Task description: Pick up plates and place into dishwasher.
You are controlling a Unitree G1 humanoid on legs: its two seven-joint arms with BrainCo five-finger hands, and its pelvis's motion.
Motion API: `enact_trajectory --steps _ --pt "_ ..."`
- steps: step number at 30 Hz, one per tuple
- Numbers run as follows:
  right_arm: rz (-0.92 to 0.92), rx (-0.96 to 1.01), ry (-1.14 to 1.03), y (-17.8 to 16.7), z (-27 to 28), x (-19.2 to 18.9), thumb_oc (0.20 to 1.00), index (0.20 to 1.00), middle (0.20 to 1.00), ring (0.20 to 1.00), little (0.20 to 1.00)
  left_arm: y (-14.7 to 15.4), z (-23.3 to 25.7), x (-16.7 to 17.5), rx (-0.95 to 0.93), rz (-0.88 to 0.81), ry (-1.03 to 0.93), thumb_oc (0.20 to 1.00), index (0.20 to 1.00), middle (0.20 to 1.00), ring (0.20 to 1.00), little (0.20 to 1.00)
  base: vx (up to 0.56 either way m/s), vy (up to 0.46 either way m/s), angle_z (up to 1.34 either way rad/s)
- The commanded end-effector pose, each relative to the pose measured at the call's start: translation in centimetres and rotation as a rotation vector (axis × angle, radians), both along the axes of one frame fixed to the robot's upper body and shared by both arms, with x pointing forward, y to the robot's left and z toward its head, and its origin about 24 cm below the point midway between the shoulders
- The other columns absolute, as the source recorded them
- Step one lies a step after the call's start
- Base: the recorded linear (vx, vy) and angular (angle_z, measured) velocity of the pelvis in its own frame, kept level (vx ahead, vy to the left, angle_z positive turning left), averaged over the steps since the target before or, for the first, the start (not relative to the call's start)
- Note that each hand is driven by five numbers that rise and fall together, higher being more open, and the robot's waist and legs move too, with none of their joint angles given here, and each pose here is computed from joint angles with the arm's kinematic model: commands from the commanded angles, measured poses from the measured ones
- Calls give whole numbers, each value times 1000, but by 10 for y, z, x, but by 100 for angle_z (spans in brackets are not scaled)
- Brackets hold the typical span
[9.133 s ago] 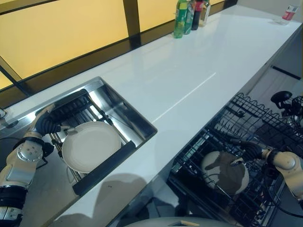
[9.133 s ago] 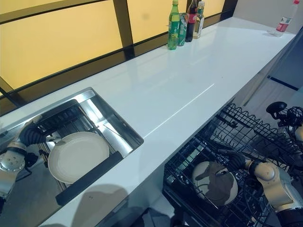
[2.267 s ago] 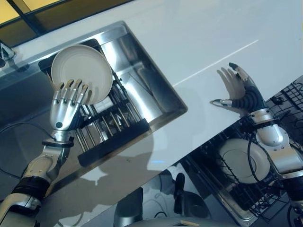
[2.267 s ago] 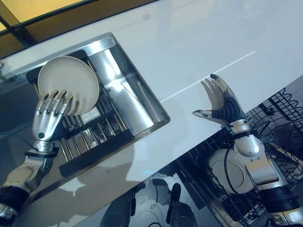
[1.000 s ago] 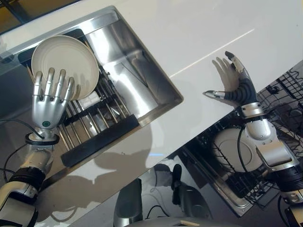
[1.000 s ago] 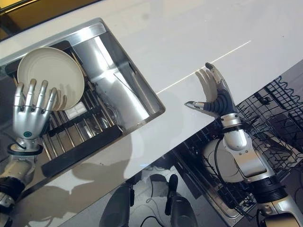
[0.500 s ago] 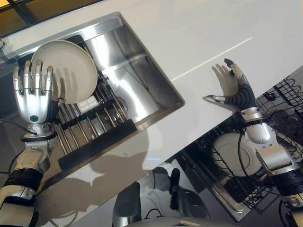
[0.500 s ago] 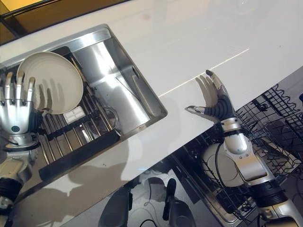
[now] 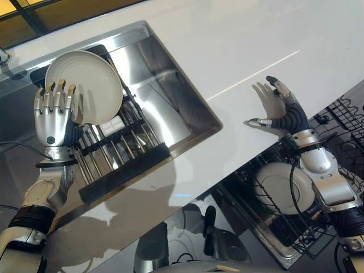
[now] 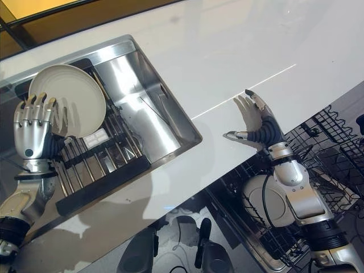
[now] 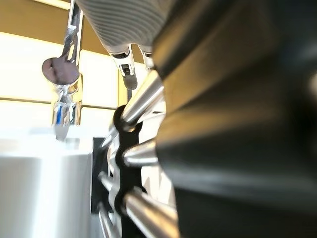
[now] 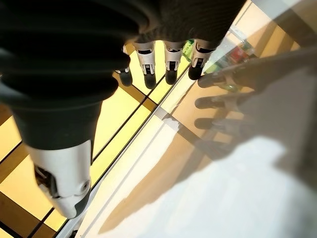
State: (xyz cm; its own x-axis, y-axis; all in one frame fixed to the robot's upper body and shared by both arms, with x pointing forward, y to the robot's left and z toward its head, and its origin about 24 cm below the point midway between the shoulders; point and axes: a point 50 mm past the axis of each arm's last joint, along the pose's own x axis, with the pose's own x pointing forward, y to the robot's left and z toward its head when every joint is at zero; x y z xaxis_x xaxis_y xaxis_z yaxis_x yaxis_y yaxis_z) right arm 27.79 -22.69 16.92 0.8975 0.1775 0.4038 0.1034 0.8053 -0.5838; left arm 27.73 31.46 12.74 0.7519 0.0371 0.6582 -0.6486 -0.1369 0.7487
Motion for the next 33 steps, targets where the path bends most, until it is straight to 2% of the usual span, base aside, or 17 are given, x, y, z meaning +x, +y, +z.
enact_trajectory --steps 1,6,10,13,18,23,32,33 --pt "32 1 -61 -3 12 -12 1000 1000 1000 1000 1000 -29 -29 -2 -37 -103 50 1000 1000 1000 1000 1000 0 0 0" --pt "11 8 -41 -10 7 -13 1000 1000 1000 1000 1000 0 38 -8 100 30 -356 1000 1000 1000 1000 1000 19 2 0" --pt "-2 24 -18 -11 1 -17 1000 1000 1000 1000 1000 2 70 -20 153 50 -576 1000 1000 1000 1000 1000 60 -12 6" --pt "2 27 5 -11 -3 -18 1000 1000 1000 1000 1000 -1 86 -25 202 43 -634 1000 1000 1000 1000 1000 98 -2 4" --pt "15 16 49 -12 -8 -21 1000 1000 1000 1000 1000 -8 92 -22 246 -5 -554 1000 1000 1000 1000 1000 100 43 -2" --pt "27 -5 91 -15 -13 -26 1000 1000 1000 1000 1000 -15 62 -11 233 -61 -326 1000 1000 1000 1000 1000 95 55 -4" --pt "6 0 82 -18 -13 -25 1000 1000 1000 1000 1000 -25 34 -6 173 -149 -194 1000 1000 1000 1000 1000 -2 -17 -5" --pt "5 0 82 -18 -13 -25 1000 1000 1000 1000 1000 -29 31 -2 181 -167 -120 1000 1000 1000 1000 1000 0 0 0"
